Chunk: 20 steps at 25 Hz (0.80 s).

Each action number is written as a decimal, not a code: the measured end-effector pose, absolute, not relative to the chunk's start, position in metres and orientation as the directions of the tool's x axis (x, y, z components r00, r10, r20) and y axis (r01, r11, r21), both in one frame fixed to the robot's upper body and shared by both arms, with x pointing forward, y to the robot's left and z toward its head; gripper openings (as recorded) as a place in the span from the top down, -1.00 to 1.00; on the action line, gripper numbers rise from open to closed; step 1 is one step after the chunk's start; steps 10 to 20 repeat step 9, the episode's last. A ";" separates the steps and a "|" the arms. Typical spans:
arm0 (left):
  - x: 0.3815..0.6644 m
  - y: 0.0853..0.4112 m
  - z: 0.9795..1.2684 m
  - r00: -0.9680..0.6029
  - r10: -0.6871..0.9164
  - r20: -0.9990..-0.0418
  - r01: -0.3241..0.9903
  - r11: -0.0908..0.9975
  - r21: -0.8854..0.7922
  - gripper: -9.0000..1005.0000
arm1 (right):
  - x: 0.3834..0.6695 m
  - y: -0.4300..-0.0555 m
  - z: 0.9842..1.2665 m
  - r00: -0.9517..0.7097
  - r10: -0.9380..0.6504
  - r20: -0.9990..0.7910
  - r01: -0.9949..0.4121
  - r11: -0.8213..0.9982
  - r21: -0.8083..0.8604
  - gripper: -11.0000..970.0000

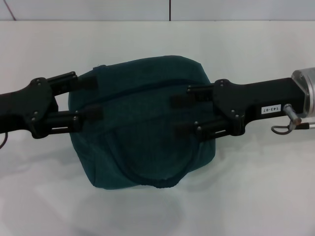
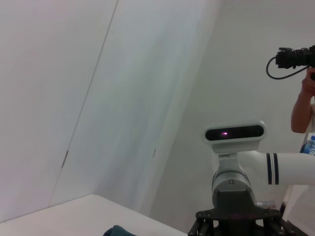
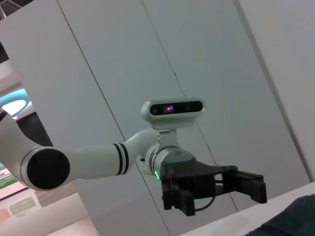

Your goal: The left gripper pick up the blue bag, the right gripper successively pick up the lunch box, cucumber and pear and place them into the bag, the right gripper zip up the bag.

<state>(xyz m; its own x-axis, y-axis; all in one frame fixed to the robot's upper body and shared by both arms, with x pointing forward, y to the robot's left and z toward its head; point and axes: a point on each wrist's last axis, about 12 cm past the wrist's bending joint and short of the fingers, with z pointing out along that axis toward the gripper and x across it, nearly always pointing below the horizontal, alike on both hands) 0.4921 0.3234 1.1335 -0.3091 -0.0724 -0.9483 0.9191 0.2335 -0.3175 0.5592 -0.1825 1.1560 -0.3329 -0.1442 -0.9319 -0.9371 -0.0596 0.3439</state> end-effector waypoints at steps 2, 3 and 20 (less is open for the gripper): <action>0.492 0.323 1.134 -0.309 -0.073 -0.948 0.919 0.233 -0.317 -0.73 | 0.559 -0.183 1.156 -0.332 -0.144 -0.932 -0.937 -0.059 0.343 -0.65; 0.492 0.323 1.134 -0.309 -0.073 -0.948 0.919 0.233 -0.317 -0.73 | 0.559 -0.183 1.156 -0.332 -0.144 -0.932 -0.937 -0.059 0.343 -0.65; 0.492 0.323 1.133 -0.310 -0.072 -0.948 0.919 0.235 -0.318 -0.73 | 0.560 -0.183 1.157 -0.325 -0.142 -0.935 -0.940 -0.059 0.336 -0.65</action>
